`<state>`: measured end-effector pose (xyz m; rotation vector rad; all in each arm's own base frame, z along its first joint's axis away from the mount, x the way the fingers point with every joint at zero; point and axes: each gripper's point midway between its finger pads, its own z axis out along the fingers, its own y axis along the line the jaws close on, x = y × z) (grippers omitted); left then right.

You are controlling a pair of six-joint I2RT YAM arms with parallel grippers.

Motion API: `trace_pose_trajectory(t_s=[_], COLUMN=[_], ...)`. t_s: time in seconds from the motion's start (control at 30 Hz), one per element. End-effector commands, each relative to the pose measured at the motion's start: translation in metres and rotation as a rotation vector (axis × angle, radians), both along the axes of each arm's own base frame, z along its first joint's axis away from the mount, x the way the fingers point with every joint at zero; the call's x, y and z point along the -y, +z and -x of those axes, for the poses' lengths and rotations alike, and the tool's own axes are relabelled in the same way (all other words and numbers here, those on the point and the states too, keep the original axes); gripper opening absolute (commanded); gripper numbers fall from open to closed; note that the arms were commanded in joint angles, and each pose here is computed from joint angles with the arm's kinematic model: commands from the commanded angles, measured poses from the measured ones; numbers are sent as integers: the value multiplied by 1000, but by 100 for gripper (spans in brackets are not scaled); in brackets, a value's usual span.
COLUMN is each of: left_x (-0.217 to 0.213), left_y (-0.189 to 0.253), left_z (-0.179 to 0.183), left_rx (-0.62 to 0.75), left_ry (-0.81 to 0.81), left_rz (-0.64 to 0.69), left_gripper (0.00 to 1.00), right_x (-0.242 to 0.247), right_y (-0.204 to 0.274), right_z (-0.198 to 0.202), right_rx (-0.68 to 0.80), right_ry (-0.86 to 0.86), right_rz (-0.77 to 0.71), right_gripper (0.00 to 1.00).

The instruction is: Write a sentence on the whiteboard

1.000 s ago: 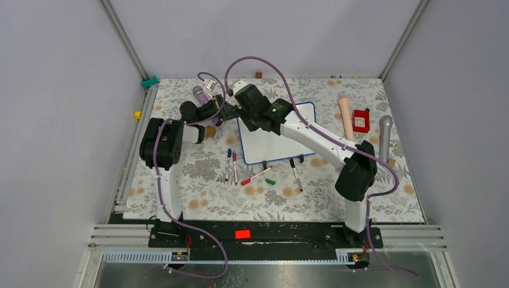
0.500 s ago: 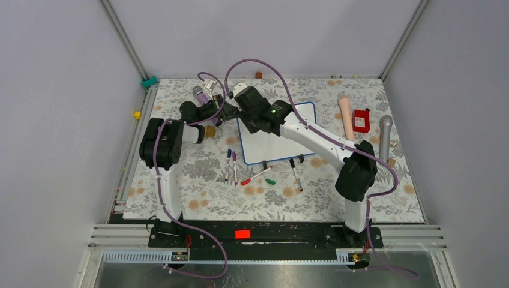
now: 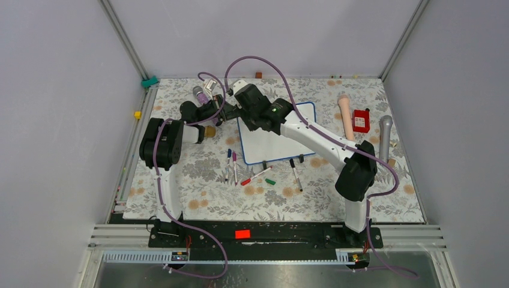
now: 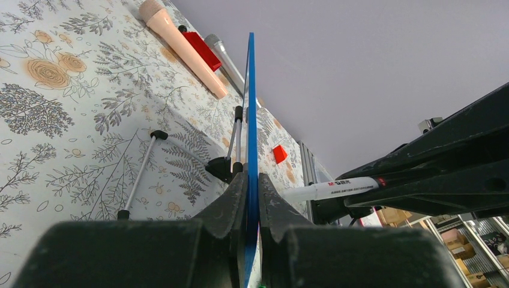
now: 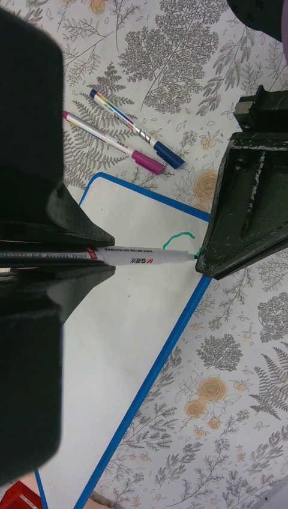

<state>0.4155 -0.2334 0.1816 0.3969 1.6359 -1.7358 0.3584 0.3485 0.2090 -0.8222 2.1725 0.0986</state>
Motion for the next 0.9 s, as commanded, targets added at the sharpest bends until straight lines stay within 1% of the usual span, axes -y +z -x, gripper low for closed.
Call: trace_pose_trajectory(t_s=[0.0, 0.87], left_x=[6, 6], left_y=[5, 4], left_z=[24, 25], left_rx=[73, 74], left_ry=[-92, -95], left_rz=[-30, -31], left_gripper=[0, 0], right_x=[-4, -10], right_y=[12, -10], right_z=[-8, 3], right_rx=[33, -45], right_ry=[-3, 42], right_rz=[-15, -5], right_gripper=[0, 0])
